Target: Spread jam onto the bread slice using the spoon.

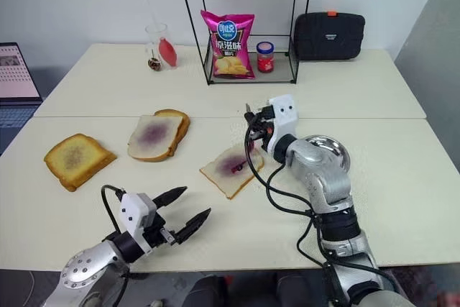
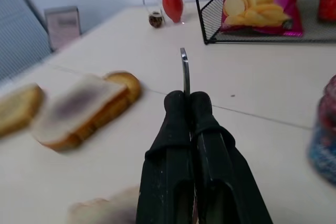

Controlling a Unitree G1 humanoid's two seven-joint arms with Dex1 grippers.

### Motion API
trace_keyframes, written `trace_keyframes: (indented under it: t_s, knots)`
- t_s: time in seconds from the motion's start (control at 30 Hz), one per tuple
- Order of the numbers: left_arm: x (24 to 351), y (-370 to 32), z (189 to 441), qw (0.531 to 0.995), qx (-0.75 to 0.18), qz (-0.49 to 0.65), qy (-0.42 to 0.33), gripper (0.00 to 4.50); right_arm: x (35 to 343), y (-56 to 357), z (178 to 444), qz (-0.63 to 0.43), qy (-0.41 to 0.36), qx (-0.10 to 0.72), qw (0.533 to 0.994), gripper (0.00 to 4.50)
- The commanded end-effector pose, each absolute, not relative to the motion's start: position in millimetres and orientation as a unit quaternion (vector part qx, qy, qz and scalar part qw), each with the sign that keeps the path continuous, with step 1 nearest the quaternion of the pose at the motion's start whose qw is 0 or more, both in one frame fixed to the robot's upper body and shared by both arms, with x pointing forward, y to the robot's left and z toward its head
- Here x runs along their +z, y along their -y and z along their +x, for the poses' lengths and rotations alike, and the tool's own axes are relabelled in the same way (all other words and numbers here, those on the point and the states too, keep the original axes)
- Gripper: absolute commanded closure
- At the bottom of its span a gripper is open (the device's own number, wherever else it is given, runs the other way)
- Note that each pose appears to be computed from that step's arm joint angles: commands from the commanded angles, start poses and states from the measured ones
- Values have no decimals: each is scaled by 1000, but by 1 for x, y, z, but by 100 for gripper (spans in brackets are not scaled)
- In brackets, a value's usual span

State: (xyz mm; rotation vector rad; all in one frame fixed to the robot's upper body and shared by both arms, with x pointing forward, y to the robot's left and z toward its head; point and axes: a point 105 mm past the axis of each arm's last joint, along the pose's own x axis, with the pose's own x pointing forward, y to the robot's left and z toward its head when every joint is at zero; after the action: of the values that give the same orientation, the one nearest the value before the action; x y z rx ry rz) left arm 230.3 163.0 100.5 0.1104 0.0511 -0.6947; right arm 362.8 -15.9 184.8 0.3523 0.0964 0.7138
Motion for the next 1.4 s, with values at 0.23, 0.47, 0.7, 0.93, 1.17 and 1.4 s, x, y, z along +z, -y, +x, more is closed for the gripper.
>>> trace_keyframes:
  t_s: [0.23,0.47,0.7,0.93,1.17,1.4]
  knots:
    - [129,-152,231,937,-345,59,-1,0,177,-11,356,321,-122,375,861,448]
    - [144,-139,232,937,-344,61,-2,0,153,12,363,315,-146,340,874,448]
    - [148,-135,238,936,-347,63,-5,0,140,38,364,304,-152,309,888,448]
    - [148,-132,240,934,-352,63,-8,0,144,55,369,310,-141,286,896,448]
    - [149,-133,241,932,-355,66,-9,0,154,66,375,321,-128,275,897,448]
    - [152,-131,243,932,-356,67,-7,0,136,68,375,318,-141,265,900,448]
